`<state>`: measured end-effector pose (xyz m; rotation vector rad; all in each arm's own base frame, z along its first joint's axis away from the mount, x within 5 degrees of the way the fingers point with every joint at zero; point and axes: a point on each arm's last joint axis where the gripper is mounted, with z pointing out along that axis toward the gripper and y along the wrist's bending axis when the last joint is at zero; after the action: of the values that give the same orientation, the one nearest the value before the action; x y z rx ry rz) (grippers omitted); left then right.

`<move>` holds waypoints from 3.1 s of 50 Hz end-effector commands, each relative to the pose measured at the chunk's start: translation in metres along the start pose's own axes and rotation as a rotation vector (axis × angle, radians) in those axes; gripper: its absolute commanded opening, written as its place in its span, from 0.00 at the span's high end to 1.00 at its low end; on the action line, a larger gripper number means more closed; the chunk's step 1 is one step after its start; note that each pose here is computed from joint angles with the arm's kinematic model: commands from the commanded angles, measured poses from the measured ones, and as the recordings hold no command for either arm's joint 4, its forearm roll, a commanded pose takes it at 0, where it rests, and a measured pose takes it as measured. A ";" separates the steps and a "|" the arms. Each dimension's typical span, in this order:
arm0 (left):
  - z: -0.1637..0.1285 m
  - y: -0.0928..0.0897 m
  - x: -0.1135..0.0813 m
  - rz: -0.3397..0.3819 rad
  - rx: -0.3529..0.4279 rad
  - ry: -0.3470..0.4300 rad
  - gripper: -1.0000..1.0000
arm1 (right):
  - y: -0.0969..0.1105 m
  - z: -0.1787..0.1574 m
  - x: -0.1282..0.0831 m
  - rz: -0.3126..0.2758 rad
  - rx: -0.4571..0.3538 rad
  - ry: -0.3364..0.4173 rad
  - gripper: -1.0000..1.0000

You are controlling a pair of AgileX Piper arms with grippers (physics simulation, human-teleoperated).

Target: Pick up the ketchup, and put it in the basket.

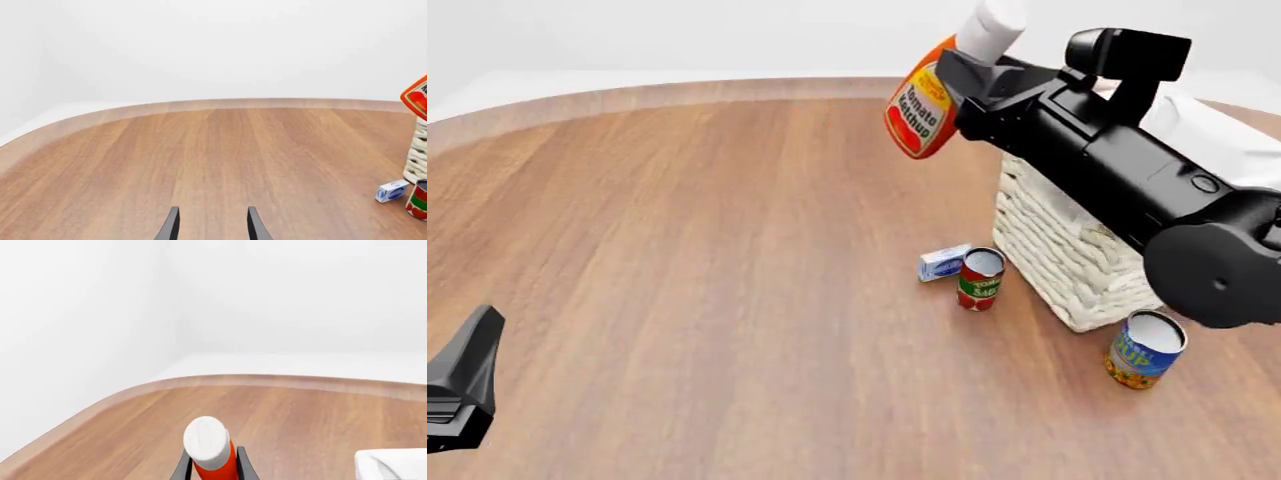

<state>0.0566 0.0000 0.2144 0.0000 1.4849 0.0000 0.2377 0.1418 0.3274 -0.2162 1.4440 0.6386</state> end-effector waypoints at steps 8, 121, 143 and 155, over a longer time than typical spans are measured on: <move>0.000 0.000 0.000 0.000 0.000 0.000 0.00 | -0.022 -0.019 -0.016 -0.076 0.085 -0.060 1.00; 0.000 0.000 0.000 0.000 0.000 0.000 0.00 | -0.138 -0.067 -0.027 -0.141 0.600 0.028 1.00; 0.000 0.000 0.000 0.000 0.000 0.000 0.00 | -0.153 -0.056 -0.013 -0.150 0.622 0.095 1.00; 0.000 0.000 0.000 0.000 0.000 0.000 0.00 | -0.162 -0.052 -0.003 -0.150 0.633 0.128 1.00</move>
<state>0.0566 0.0000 0.2144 0.0000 1.4849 0.0000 0.2726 -0.0157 0.2899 0.1229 1.6507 0.0252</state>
